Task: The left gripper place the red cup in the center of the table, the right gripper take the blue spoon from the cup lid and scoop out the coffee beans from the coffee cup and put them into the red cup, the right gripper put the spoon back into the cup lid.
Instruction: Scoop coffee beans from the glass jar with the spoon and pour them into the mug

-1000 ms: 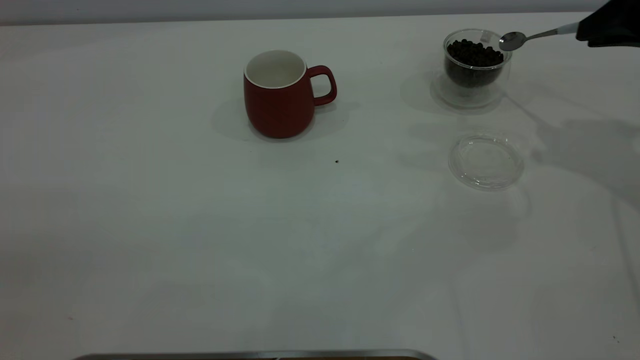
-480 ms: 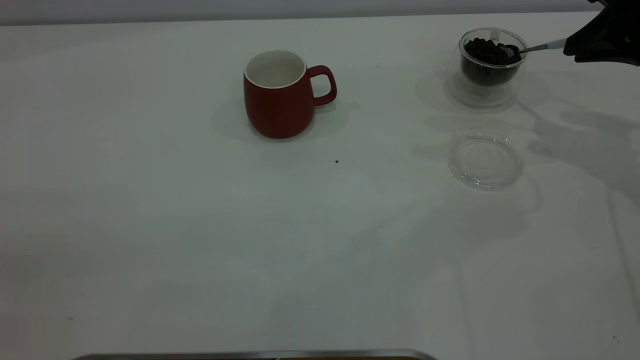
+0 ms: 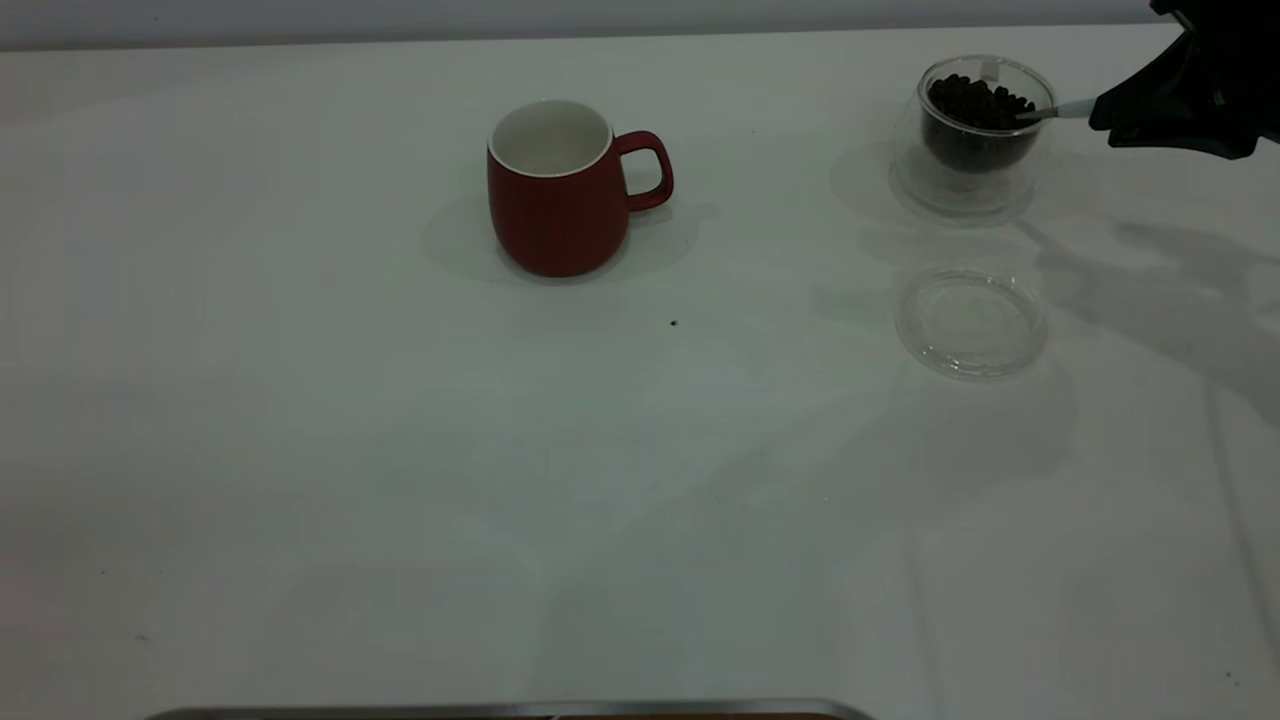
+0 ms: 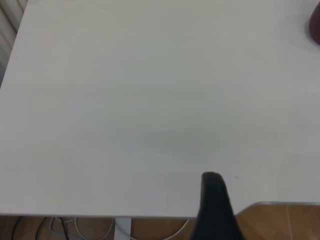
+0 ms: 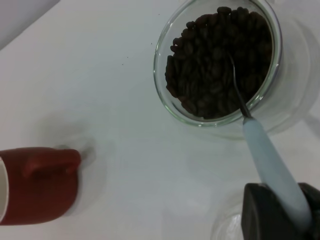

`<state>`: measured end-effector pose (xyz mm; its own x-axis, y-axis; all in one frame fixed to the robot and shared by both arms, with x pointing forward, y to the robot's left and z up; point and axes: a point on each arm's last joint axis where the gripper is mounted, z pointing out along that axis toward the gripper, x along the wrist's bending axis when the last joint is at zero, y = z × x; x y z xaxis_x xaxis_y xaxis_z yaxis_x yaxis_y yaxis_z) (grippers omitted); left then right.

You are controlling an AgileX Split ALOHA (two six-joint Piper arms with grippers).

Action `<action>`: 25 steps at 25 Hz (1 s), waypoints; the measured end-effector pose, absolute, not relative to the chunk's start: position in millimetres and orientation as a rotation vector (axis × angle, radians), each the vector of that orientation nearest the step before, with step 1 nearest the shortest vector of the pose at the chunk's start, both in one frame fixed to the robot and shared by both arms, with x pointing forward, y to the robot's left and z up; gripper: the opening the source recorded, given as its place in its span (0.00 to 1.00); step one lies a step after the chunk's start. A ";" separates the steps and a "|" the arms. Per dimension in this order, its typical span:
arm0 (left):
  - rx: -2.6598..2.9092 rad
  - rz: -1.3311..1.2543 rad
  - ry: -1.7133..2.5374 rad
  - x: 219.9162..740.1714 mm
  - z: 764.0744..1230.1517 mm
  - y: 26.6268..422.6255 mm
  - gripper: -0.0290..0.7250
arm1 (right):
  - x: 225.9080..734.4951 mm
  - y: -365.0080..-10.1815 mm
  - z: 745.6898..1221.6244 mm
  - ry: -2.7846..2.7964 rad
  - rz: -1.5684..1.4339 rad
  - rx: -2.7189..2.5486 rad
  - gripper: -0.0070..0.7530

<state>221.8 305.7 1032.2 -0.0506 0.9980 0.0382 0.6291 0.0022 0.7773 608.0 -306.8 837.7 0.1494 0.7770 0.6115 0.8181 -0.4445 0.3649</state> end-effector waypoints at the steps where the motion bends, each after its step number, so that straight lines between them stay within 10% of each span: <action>1: 1.679 0.867 1.734 221.8 1032.2 305.7 0.82 | 608.0 -307.8 837.8 -1.608 -1.193 -2.343 0.16; 25: 1.679 0.867 1.734 221.8 1032.2 305.7 0.82 | 599.6 -340.4 824.1 -1.111 -1.292 -2.258 0.16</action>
